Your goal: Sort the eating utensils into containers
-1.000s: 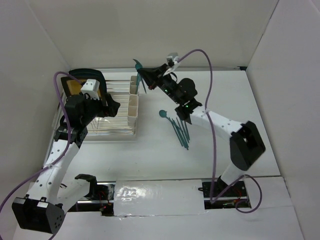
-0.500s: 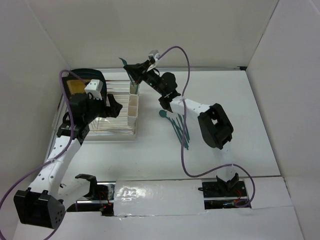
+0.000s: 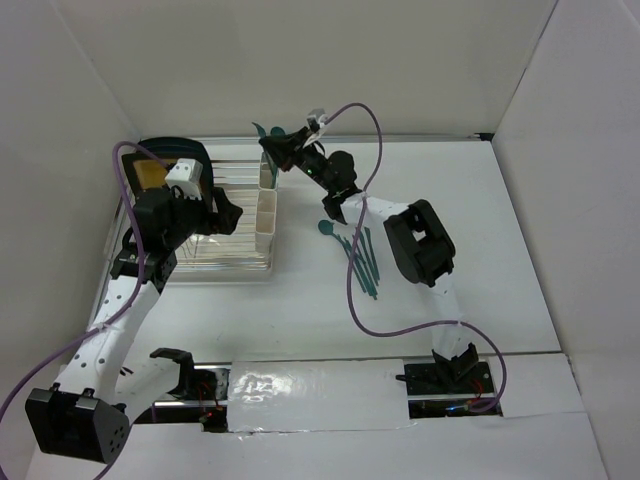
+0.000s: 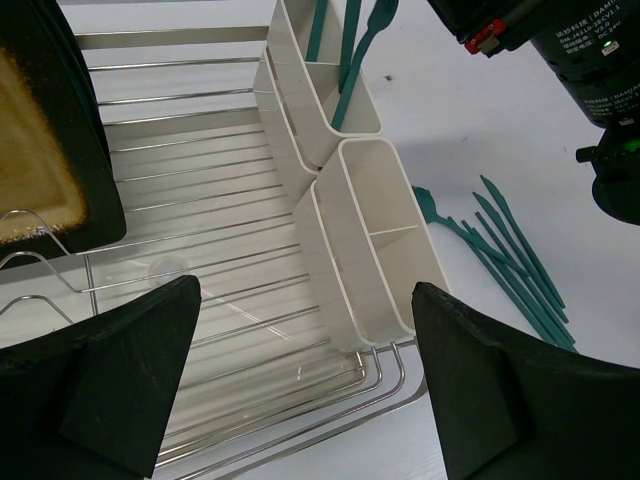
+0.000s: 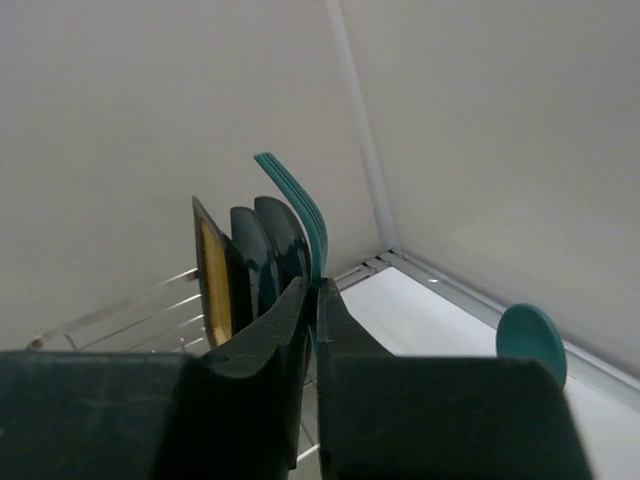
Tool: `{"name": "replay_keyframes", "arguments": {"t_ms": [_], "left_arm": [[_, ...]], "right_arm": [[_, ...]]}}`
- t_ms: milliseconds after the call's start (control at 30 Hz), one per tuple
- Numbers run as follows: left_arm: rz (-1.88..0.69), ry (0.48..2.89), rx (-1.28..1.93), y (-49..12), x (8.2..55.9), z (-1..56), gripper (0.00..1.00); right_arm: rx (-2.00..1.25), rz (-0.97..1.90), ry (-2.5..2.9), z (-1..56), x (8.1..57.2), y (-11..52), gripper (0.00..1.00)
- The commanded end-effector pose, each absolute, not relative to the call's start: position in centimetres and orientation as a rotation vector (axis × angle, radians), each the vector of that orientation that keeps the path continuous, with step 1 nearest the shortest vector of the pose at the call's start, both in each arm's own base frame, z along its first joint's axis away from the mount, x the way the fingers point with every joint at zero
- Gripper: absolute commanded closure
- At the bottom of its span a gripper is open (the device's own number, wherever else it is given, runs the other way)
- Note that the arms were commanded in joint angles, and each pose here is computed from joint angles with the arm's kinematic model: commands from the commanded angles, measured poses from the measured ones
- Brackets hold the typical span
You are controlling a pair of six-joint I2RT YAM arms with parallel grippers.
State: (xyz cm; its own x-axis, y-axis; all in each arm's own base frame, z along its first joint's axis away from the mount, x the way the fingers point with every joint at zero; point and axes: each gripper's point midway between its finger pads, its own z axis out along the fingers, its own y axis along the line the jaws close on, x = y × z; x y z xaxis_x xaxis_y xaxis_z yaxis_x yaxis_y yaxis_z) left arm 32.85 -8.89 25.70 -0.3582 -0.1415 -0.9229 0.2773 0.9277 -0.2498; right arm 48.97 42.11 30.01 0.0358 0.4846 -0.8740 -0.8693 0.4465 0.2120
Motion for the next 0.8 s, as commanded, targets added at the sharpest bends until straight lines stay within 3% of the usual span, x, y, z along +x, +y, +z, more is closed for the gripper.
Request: {"name": "replay_keyframes", "arguments": {"t_ms": [0, 100, 300, 533, 767], "left_arm": [[-0.418, 1.819, 0.107, -8.6, 33.2, 27.7, 0.00], [-0.420, 1.809, 0.105, -8.6, 33.1, 28.0, 0.00], [-0.435, 1.801, 0.104, -8.7, 32.8, 28.3, 0.00], [-0.421, 1.778, 0.092, -8.5, 32.6, 28.9, 0.00], [-0.423, 1.748, 0.085, -8.3, 32.0, 29.7, 0.00]], "right_arm": [[-0.469, 1.107, 0.980, 33.9, 46.4, 42.0, 0.78], [-0.481, 1.068, 1.010, 35.4, 45.5, 41.5, 0.55], [-0.525, 0.967, 1.058, 38.9, 42.8, 40.5, 0.29], [-0.386, 0.784, 1.294, 40.2, 40.4, 35.0, 0.24], [-0.347, 0.429, 1.711, 24.7, 37.3, 26.4, 0.24]]}}
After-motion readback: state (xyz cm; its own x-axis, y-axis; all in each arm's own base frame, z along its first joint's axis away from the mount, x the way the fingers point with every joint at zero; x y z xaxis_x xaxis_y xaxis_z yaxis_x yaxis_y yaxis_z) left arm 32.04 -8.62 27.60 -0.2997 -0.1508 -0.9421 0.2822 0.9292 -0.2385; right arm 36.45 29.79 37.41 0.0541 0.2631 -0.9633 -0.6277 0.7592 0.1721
